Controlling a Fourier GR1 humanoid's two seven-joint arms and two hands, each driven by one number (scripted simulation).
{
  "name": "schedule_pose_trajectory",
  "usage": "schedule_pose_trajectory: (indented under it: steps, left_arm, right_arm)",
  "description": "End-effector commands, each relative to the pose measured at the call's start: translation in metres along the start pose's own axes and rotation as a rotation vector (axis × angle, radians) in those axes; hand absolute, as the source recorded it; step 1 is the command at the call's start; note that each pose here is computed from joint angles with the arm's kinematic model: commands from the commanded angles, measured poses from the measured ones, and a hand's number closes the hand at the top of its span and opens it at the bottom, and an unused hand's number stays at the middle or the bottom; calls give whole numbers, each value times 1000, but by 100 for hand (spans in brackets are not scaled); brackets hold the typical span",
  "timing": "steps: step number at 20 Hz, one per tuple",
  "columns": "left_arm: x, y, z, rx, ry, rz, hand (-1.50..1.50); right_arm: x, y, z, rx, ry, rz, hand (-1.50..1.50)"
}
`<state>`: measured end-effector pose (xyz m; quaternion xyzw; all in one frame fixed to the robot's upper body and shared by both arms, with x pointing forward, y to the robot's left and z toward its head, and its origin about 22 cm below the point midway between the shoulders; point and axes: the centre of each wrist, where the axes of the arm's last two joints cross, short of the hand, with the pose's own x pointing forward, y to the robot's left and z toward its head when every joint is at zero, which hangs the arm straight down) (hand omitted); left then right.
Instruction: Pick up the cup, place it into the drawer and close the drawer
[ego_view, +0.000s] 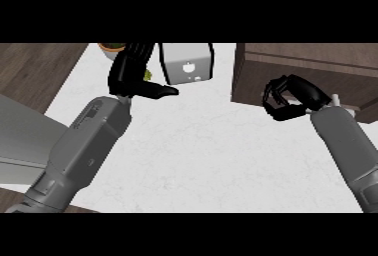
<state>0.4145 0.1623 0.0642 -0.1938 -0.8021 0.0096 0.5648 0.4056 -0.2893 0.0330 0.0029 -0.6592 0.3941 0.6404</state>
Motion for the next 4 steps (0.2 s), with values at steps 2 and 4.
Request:
schedule_pose_trajectory:
  steps: [2,4]
  left_arm:
    - [1,6,3,-3,12,18,-150]
    - [0,14,9,3,4,-1,-150]
  right_arm:
    - [55,-86,5,-259,-2,147,150]
    - [55,-87,6,-259,-11,126,150]
